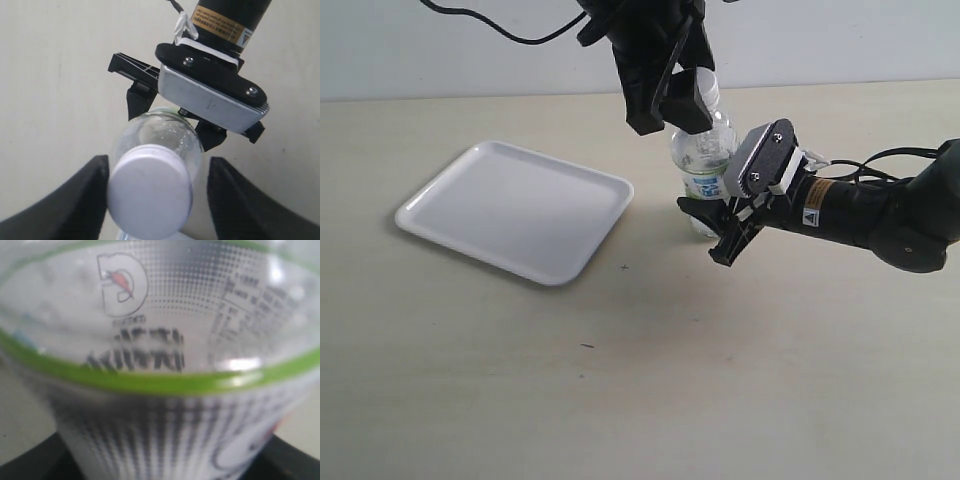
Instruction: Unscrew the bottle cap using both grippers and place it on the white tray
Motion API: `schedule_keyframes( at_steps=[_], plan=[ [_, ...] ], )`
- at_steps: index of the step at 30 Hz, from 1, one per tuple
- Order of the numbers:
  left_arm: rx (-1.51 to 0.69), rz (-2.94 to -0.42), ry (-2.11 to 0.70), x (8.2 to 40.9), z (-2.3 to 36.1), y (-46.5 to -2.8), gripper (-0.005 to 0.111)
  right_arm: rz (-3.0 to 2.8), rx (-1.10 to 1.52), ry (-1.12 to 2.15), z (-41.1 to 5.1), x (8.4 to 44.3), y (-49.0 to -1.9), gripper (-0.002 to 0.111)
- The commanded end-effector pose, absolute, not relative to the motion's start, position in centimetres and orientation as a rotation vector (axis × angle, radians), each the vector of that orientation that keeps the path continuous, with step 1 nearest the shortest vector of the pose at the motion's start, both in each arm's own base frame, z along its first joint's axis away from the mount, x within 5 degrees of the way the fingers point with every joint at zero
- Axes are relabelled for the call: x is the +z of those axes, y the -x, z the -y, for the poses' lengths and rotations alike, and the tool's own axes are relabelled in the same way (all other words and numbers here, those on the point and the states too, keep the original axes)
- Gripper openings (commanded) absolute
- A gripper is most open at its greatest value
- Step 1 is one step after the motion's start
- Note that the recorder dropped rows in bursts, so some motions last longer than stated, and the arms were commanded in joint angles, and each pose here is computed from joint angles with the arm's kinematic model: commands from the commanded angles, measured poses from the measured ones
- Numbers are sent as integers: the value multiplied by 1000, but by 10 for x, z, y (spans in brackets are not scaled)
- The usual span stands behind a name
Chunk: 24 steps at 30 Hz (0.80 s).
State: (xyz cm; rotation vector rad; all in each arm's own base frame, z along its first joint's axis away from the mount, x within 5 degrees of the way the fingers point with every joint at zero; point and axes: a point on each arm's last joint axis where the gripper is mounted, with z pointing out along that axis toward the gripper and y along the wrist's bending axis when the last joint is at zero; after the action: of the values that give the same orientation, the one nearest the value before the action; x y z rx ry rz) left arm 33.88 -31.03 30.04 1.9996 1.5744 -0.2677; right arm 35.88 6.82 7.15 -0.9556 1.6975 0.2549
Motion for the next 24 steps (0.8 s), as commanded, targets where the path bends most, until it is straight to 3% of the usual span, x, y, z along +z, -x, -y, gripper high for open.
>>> schedule_keyframes(
  at_steps=[1,2,5,13,24],
  plan=[
    [-294,-1578,-1993,300,314,-337,34,-1780,222,1001,-65,61,-356,0],
    [-295,-1577,-1990,300,314,-337,30,-1780,222,1001,-65,61,-356,0],
    [-297,-1577,-1987,300,314,-337,0,-1782,221,997,-65,61,-356,0],
    [-355,-1729,-1895,300,313,-335,0,-1783,224,996,-65,61,-356,0],
    [-517,-2160,-1479,300,313,-336,0,-1785,222,984,-65,61,-357,0]
  ],
)
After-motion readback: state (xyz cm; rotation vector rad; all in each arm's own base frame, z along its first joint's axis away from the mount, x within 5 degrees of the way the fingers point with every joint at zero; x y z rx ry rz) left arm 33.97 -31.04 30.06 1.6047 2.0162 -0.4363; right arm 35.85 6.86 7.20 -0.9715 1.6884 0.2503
